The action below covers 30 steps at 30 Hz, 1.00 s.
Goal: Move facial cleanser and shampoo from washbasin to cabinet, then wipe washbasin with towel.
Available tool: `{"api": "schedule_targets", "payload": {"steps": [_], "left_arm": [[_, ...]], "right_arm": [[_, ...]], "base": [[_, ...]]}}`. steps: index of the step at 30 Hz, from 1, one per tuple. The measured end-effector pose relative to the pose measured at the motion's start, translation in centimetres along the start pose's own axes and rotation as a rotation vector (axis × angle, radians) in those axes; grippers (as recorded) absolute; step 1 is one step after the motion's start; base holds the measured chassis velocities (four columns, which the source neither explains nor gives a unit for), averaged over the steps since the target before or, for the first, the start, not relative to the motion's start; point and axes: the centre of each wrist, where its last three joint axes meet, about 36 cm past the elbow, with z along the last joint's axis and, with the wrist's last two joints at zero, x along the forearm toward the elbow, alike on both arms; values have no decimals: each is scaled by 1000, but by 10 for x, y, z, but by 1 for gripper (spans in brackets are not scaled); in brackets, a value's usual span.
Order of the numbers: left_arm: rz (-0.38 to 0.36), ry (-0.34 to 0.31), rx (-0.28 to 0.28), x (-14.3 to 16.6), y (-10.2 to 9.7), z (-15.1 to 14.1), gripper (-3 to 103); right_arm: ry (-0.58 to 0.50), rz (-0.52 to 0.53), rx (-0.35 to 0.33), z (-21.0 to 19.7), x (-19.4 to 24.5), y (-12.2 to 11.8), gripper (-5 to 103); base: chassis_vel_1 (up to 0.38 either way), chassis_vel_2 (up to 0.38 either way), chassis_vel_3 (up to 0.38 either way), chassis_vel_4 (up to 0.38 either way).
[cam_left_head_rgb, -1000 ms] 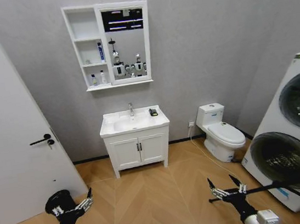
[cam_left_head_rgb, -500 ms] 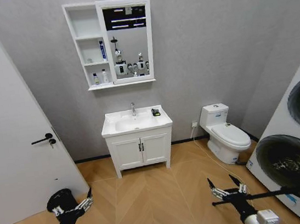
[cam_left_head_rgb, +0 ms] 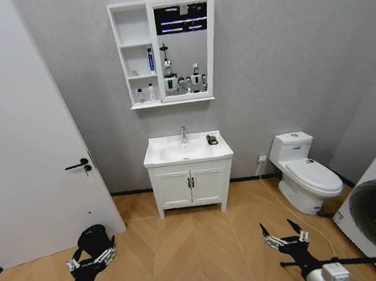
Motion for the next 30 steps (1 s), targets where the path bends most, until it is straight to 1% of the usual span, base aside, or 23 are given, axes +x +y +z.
{"api": "schedule_targets", "payload": {"steps": [30], "left_arm": [[0, 0, 0, 0, 0, 0, 100]], "right_arm": [[0, 0, 0, 0, 0, 0, 100]], "base": [[0, 0, 0, 0]]}}
